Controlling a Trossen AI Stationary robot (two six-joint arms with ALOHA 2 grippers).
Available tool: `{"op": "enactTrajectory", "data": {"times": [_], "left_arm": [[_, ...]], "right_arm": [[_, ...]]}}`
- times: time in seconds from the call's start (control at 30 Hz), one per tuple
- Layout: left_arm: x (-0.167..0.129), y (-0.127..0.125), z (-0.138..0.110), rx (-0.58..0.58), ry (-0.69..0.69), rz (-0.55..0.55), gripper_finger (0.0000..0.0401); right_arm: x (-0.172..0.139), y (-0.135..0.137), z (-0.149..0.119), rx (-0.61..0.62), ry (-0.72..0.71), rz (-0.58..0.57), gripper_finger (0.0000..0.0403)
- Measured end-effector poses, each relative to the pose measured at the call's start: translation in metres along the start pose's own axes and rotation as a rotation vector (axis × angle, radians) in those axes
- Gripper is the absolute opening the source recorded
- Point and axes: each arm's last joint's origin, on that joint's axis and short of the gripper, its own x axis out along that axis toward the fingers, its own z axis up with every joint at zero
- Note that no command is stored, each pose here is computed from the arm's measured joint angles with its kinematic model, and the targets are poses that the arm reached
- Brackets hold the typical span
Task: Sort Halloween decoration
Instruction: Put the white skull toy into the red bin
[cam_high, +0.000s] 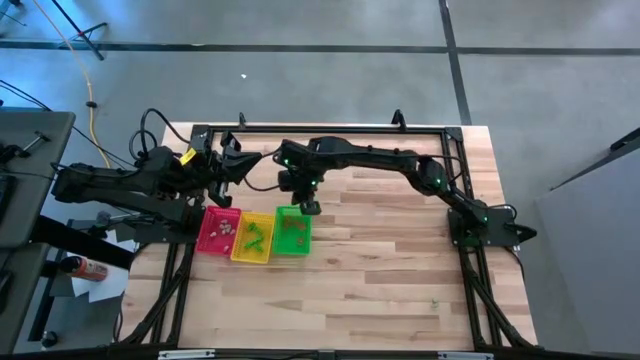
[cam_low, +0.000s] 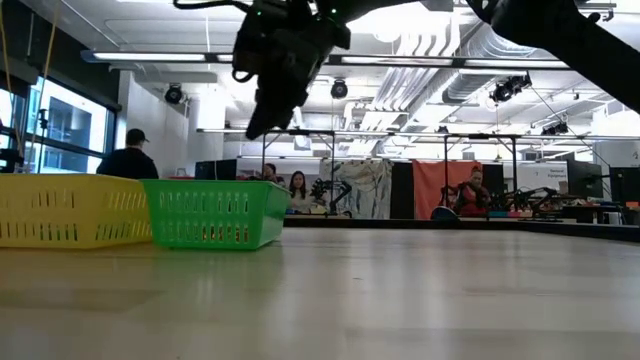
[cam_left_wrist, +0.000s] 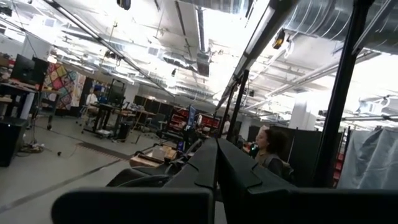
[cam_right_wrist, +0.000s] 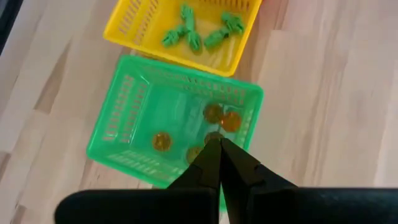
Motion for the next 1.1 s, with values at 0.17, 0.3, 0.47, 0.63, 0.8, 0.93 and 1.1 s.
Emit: {"op": "enactTrajectory", "data": {"times": [0.17, 0.3, 0.47, 0.63, 0.8, 0.93, 1.1], "left_arm": [[0.0, 0.0, 0.002, -0.003, -0.019, -0.004, 0.0], [0.0, 0.0, 0.002, -0.002, -0.017, -0.004, 0.0], [0.0, 0.0, 0.002, 0.008, -0.02, -0.004, 0.0], [0.0, 0.0, 0.002, 0.016, -0.022, -0.004, 0.0], [0.0, 0.0, 0.002, 0.048, -0.024, -0.001, 0.0], [0.0, 0.001, 0.002, 0.07, -0.029, 0.035, 0.0], [0.0, 0.002, 0.002, 0.077, -0.031, 0.076, 0.0]], "right_arm": [[-0.01, 0.004, -0.006, -0.005, 0.055, 0.019, 0.0], [-0.016, 0.008, -0.011, 0.015, 0.106, 0.043, 0.0], [-0.016, 0.016, -0.016, 0.017, 0.167, 0.086, 0.0], [-0.018, 0.029, -0.029, 0.023, 0.184, 0.125, 0.0], [-0.034, 0.057, -0.091, 0.136, 0.055, 0.042, 0.0], [-0.069, 0.099, -0.137, 0.25, -0.191, -0.041, 0.0], [-0.102, 0.147, -0.17, 0.328, -0.476, -0.11, 0.0]]}}
